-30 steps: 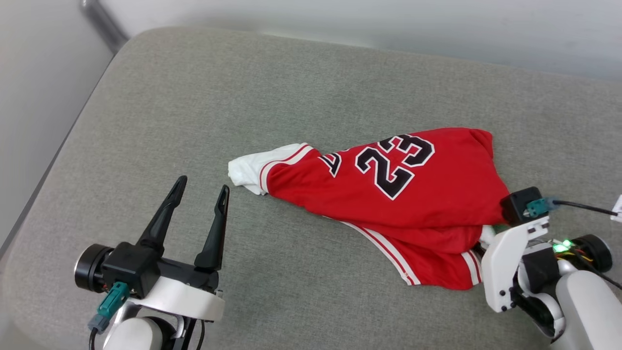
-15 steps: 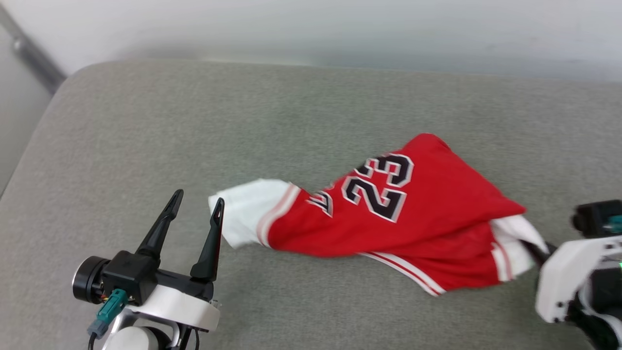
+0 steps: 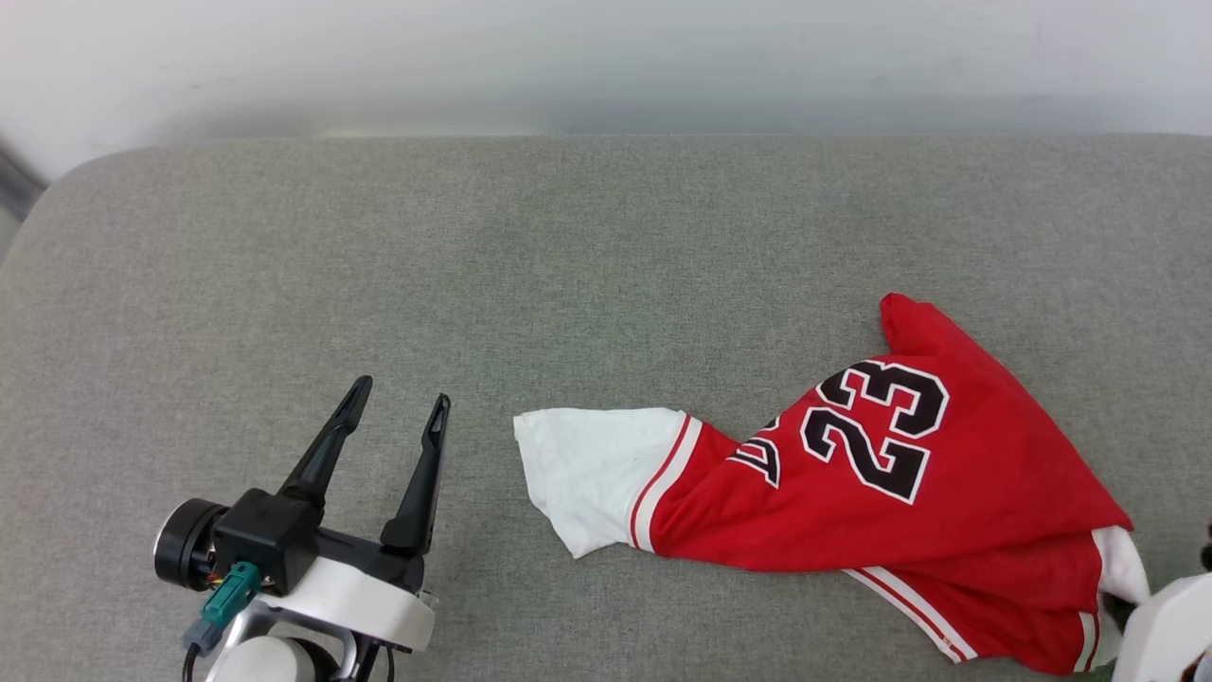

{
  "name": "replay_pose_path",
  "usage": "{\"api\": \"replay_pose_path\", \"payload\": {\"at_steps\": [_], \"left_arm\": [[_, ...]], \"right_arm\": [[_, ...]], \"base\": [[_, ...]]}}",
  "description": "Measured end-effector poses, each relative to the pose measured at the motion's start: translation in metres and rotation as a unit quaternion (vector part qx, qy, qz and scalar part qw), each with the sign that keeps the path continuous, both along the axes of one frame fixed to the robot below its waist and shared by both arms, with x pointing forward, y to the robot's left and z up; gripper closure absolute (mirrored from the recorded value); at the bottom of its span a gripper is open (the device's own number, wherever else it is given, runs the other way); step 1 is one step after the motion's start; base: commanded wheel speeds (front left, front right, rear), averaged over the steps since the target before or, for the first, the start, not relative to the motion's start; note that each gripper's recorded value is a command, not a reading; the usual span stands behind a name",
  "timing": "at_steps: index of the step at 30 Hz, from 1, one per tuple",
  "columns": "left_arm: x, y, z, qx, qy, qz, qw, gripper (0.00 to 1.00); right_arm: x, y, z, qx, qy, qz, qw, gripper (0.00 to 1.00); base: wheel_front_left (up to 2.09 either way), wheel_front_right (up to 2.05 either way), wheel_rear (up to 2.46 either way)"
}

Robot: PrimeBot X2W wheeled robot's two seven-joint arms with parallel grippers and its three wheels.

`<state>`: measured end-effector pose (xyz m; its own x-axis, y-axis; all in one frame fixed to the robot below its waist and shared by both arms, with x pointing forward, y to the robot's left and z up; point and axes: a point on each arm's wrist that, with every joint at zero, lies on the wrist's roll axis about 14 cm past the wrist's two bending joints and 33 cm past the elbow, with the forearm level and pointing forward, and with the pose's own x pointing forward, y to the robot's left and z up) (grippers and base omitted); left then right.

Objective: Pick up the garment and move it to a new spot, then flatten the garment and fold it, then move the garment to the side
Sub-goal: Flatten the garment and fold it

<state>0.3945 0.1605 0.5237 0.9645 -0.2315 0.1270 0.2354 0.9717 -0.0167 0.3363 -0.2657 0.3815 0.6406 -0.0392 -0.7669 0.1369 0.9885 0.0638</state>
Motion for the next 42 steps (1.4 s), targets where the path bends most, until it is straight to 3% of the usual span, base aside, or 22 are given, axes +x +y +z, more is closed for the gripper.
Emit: {"api": "replay_pose_path", "payload": {"at_steps": [1, 2, 10, 14, 19, 27, 37, 38, 39, 40, 42], "left_arm": [[0.0, -0.001, -0.001, 0.0, 0.002, -0.002, 1.0, 0.0], [0.0, -0.001, -0.002, 0.0, 0.003, -0.003, 1.0, 0.0], [0.0, -0.003, -0.002, 0.0, 0.003, -0.006, 1.0, 0.0], [-0.001, -0.001, -0.003, 0.001, 0.005, -0.006, 1.0, 0.0], [0.002, 0.0, -0.006, 0.001, 0.009, -0.004, 1.0, 0.0], [0.005, 0.009, -0.017, 0.006, 0.025, 0.009, 1.0, 0.0], [0.004, 0.025, -0.031, 0.016, 0.047, 0.029, 0.998, 0.0], [0.003, 0.026, -0.031, 0.017, 0.048, 0.03, 0.998, 0.0], [0.003, 0.026, -0.031, 0.017, 0.049, 0.031, 0.998, 0.0], [0.003, 0.027, -0.031, 0.018, 0.049, 0.031, 0.998, 0.0], [0.002, 0.027, -0.031, 0.018, 0.049, 0.031, 0.998, 0.0]], "right_arm": [[0.001, 0.003, -0.001, 0.0, -0.004, 0.005, 1.0, 0.6], [0.002, 0.005, -0.001, 0.002, -0.012, 0.005, 1.0, 0.0], [0.023, 0.019, 0.034, -0.006, -0.063, 0.055, 0.997, 0.0], [0.03, 0.026, 0.059, -0.015, -0.052, 0.089, 0.995, 0.0], [0.054, 0.01, 0.084, -0.077, -0.038, 0.106, 0.991, 0.0], [0.075, 0.011, 0.037, -0.067, 0.069, 0.108, 0.99, 0.0], [0.087, 0.022, -0.018, -0.068, 0.127, 0.126, 0.981, 0.0], [0.088, 0.022, -0.021, -0.069, 0.128, 0.127, 0.981, 0.25], [0.09, 0.023, -0.023, -0.068, 0.127, 0.127, 0.981, 0.76], [0.091, 0.024, -0.024, -0.068, 0.125, 0.128, 0.981, 1.0], [0.094, 0.028, -0.024, -0.066, 0.114, 0.135, 0.982, 1.0]], "base": [[0.0, 0.0, 0.0], [0.0, 0.0, 0.0], [0.0, 0.0, 0.0], [0.0, 0.0, 0.0], [0.0, 0.0, 0.0], [0.0, 0.0, 0.0], [0.0, 0.0, 0.0], [0.0, 0.0, 0.0], [0.0, 0.0, 0.0], [0.0, 0.0, 0.0], [0.0, 0.0, 0.0]]}}
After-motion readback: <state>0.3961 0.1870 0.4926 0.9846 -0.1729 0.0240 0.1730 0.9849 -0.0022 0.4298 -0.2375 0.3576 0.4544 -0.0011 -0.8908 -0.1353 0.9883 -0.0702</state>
